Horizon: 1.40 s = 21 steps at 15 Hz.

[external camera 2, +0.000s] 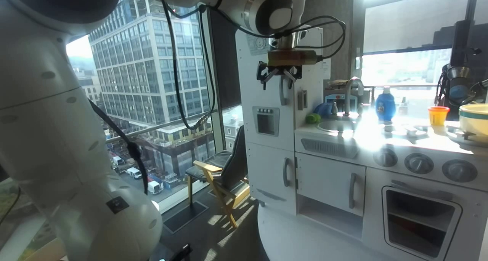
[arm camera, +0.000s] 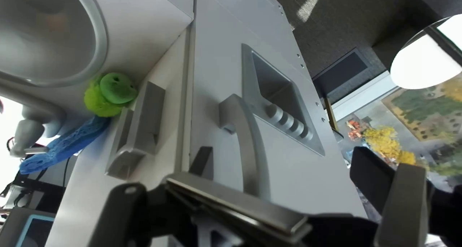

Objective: Open the cupboard doors

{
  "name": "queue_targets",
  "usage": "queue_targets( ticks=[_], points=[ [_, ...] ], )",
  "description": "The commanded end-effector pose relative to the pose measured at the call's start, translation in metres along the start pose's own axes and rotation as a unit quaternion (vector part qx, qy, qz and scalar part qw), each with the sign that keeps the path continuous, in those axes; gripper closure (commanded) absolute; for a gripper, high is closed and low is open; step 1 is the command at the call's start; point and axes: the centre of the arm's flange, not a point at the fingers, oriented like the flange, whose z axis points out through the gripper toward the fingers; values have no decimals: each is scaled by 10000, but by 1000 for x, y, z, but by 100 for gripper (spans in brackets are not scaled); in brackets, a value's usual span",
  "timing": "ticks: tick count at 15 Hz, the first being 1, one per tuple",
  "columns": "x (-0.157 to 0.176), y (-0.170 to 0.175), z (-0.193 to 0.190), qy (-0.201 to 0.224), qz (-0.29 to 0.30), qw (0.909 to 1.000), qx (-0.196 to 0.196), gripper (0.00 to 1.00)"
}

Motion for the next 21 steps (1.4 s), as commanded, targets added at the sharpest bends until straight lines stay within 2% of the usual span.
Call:
queue_targets(
  ticks=[1,4,7,11,13,14,16,18,21],
  points=[
    [-11,-16,-3,92,-362,9986,365,0],
    [-18,-25,0,144,-554,9966,597,0],
    [-24,-30,-2,396,-680,9933,842,0],
    [-42,-42,-16,28,-598,9953,763,0],
    [-49,-50,-25,-502,-541,9942,784,0],
    [-52,-53,-30,-848,-335,9936,664,0],
    [-56,-54,-40,-1252,-26,9919,209,0],
    [-50,-47,-49,-1392,385,9892,-269,0],
    [-29,-24,-54,-1220,1099,9839,-706,0]
  ],
)
